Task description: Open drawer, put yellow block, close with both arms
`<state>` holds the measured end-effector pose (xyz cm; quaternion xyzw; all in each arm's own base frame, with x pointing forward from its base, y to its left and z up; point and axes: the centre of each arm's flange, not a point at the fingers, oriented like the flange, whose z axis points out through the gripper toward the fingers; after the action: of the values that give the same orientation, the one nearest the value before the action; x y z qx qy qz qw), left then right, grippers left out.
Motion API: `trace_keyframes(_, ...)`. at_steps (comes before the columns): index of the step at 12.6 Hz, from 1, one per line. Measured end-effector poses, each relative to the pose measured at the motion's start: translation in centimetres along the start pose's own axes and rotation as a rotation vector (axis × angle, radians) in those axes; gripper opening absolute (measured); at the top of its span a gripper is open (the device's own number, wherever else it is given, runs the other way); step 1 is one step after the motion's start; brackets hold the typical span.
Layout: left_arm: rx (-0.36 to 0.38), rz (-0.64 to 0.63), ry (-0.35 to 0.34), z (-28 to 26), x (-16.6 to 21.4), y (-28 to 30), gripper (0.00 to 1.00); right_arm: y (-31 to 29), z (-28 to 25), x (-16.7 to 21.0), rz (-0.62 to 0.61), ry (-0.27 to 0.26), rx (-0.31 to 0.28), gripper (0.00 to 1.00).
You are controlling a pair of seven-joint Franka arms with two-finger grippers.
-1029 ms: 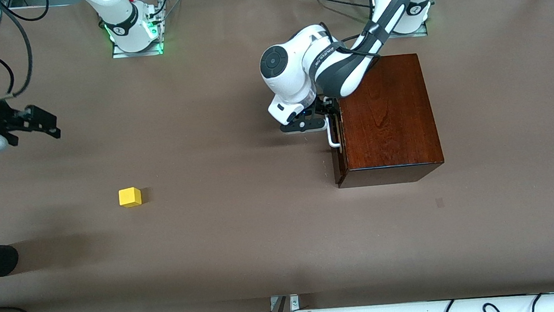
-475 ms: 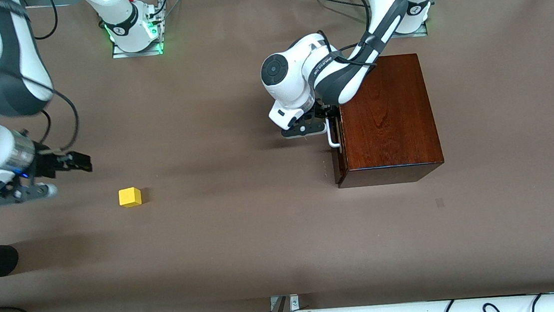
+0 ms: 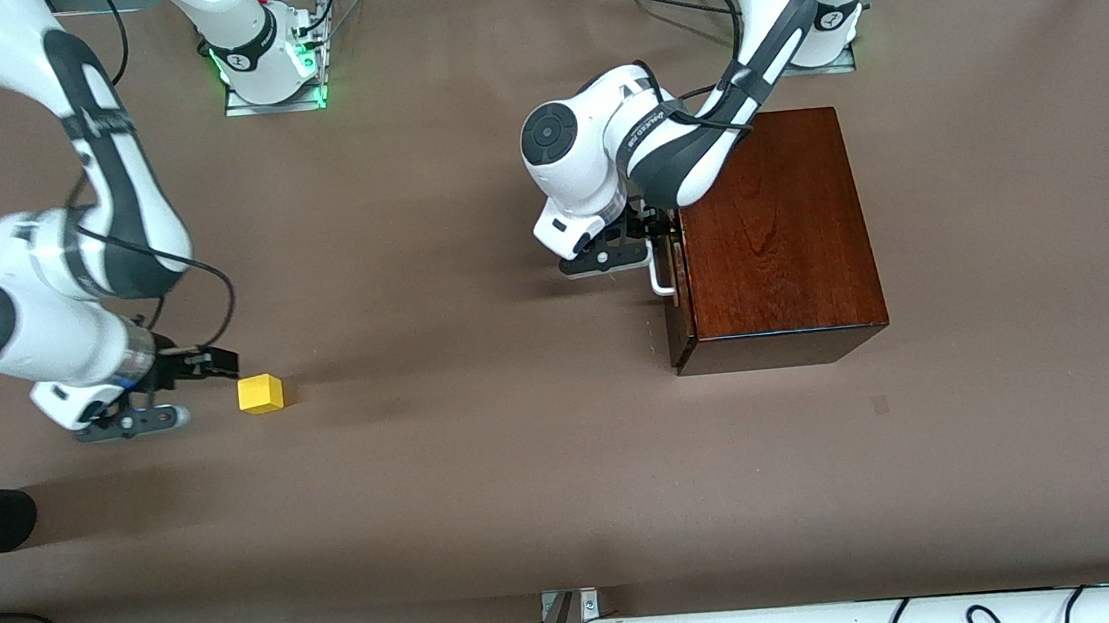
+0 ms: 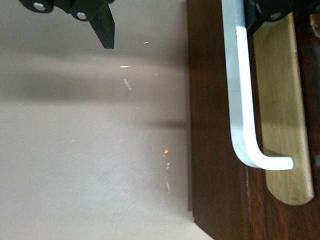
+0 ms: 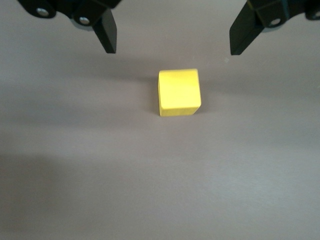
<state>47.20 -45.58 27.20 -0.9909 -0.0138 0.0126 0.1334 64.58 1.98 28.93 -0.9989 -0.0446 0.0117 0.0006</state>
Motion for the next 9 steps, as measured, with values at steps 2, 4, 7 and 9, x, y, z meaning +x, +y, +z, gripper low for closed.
trace_keyframes(2,-0.036,-0.020,0.015,-0.4,-0.4,0.9,1.00,-0.1,3.1,-0.9,0.003,0.027,-0.002,1.00)
trace_keyframes(4,-0.059,-0.033,0.017,-0.6,-0.4,1.2,1.00,-0.2,4.8,-1.3,0.014,0.031,0.009,1.00)
trace_keyframes(7,-0.115,-0.047,0.012,-1.9,-0.4,2.6,1.00,-0.6,5.9,-1.2,0.016,0.037,0.017,1.00)
trace_keyframes(9,-0.124,-0.049,0.007,-2.2,-0.4,3.3,1.00,-1.1,6.9,-1.2,0.010,0.042,0.021,1.00)
